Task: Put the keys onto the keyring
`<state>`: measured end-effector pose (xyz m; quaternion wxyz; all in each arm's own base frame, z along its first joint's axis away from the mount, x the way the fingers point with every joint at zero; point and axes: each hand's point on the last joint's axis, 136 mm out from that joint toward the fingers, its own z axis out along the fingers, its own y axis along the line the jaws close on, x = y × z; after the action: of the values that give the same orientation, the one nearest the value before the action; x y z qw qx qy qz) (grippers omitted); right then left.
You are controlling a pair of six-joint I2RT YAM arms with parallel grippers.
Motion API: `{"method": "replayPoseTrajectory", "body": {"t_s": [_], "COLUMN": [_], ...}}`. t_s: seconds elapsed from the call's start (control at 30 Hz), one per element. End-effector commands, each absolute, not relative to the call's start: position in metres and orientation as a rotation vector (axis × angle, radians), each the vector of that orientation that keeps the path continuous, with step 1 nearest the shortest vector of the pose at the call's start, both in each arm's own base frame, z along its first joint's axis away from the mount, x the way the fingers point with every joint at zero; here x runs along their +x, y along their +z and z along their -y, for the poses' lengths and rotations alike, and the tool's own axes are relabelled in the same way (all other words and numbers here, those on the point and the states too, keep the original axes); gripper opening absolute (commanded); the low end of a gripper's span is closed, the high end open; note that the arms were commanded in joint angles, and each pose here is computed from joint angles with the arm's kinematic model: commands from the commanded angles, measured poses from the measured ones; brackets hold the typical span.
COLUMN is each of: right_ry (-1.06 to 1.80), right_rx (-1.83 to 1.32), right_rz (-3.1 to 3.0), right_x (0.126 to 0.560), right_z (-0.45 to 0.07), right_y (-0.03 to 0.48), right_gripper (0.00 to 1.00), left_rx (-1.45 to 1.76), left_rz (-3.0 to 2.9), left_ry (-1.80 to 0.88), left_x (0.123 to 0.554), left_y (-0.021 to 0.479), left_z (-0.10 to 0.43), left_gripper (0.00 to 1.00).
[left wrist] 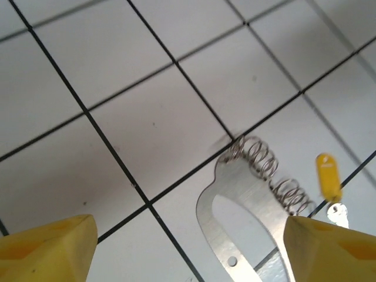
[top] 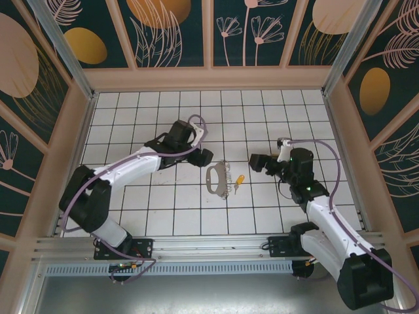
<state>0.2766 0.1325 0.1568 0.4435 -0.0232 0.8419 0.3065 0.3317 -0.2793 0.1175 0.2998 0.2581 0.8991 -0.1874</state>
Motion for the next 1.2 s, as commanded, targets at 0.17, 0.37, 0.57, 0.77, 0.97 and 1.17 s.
{"method": "replayPoseTrajectory", "body": {"t_s": [0.17, 0.37, 0.57, 0.77, 0.97, 1.17], "right_ry": [0.917, 0.917, 0.945, 0.915, 0.898, 0.892], "right_rx": [-0.120, -0.122, -0.097, -0.110, -0.098, -0.093], "right_rz": [-2.062, -2.024, -2.021, -2.051, -2.064, -2.077], "right_x": [0.259, 0.264, 0.272, 0.272, 0.272, 0.273], "right_z": [-0.150, -0.151, -0.154, -0.153, -0.150, -0.150], "right_y": [0.147, 0.152, 0.151, 0.148, 0.146, 0.144], "right_gripper": [0.99, 0.99, 0.98, 0.98, 0.97, 0.95], "left_rx": [0.821, 0.893, 0.915, 0.941, 0.974, 1.008], "left_rz": [-2.418, -2.398, -2.365, -2.355, -2.360, -2.371], "left_ry": [-0.424, -0.471, -0.503, -0.497, -0.498, -0.507], "left_x": [0.341, 0.340, 0.347, 0.355, 0.357, 0.354], "left_y": [0.088, 0.073, 0.066, 0.056, 0.046, 0.038], "left_z": [0.305, 0.325, 0.337, 0.345, 0.350, 0.350], "left_gripper": [0.63, 0.47, 0.40, 0.32, 0.27, 0.26]}}
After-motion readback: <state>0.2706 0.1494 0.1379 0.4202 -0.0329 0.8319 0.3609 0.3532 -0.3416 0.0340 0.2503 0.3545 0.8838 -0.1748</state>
